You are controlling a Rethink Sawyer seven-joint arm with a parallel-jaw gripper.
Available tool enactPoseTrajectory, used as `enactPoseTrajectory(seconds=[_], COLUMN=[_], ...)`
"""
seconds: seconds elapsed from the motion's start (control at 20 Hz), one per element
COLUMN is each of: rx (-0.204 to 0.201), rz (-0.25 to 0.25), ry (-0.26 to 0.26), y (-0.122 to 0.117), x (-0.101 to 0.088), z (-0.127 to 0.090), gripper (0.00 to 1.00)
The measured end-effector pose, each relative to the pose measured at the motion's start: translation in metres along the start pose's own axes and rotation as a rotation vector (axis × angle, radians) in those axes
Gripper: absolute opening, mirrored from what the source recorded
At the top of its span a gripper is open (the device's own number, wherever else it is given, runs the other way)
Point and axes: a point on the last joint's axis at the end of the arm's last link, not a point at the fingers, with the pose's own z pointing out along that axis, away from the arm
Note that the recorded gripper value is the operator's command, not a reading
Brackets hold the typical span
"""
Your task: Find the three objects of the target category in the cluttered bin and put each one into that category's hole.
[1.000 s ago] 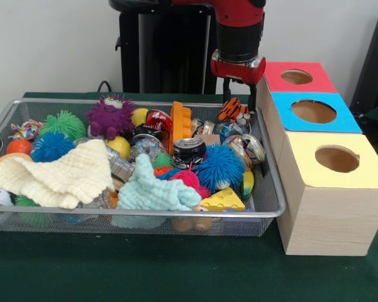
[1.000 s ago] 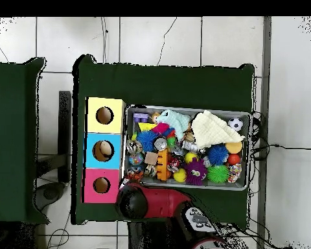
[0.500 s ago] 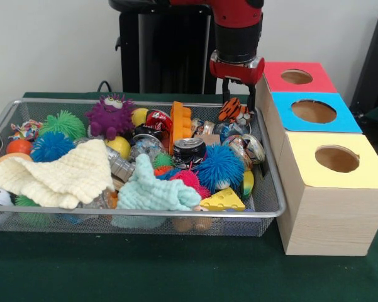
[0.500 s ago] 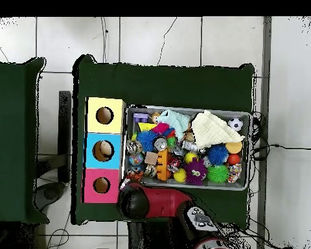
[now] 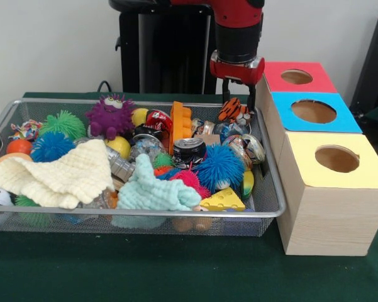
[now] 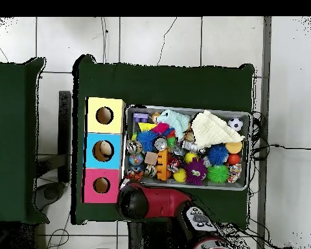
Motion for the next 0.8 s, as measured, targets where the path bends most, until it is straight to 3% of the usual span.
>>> enactPoseTrajectory(seconds=[0.8], rx=[0.004], rz=[-0.006], ry=[-0.008], y=[0.0008], x=[0.001], z=[-0.0006], gripper=[1.0])
